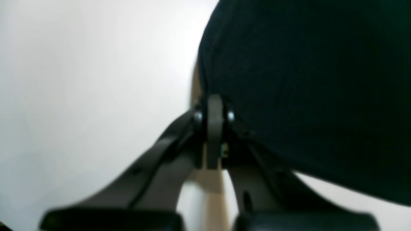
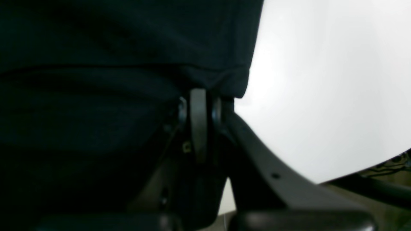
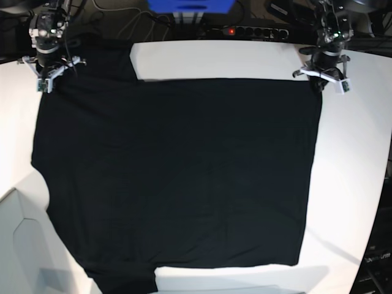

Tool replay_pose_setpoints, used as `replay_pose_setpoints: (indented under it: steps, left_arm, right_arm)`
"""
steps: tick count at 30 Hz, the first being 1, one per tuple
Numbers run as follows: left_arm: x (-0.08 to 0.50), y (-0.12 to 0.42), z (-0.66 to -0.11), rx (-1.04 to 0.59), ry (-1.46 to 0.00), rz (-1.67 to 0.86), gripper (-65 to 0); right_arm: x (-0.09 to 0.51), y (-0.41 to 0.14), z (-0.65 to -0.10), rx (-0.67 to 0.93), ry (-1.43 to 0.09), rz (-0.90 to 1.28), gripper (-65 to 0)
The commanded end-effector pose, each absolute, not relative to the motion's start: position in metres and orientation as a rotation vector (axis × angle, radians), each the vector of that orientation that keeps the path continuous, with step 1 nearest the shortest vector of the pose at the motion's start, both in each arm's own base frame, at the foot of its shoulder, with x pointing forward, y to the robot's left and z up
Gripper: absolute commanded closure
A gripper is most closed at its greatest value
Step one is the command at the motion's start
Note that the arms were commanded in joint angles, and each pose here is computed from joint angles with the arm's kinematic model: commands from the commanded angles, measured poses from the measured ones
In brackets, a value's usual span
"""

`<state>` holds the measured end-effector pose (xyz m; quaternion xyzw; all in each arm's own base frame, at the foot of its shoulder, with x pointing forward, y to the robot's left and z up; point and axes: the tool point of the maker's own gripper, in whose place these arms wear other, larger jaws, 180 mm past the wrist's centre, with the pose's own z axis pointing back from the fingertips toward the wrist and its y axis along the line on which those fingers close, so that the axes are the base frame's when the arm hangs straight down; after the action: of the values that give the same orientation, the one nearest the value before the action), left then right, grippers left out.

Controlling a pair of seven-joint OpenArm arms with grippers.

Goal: Fold the T-shirt properly
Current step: 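Lift the shoulder edge with both grippers and fold it over the body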

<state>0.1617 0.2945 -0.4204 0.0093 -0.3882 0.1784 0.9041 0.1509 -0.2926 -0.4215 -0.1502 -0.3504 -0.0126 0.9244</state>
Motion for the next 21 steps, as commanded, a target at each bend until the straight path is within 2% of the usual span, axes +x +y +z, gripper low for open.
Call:
replay_pose_setpoints:
  steps: [1, 11, 21]
  left_arm:
    - [0.154, 0.297, -0.418, 0.038, -0.781, 0.357, 0.0]
    - [0.173, 0.316, -0.349, 0.110, -0.978, 0.403, 0.0]
    - [0.210, 0.316, -0.324, 0.100, -1.092, 0.403, 0.0]
  right_arm:
    - [0.153, -0.297, -0.411, -0.328, -0.734, -0.003, 0.0]
    - [0.178, -0.297, -0.351, -0.385, -0.891, 0.024, 0.0]
    - [0.230, -0.295, -0.310, -0.399, -1.061, 0.013, 0.0]
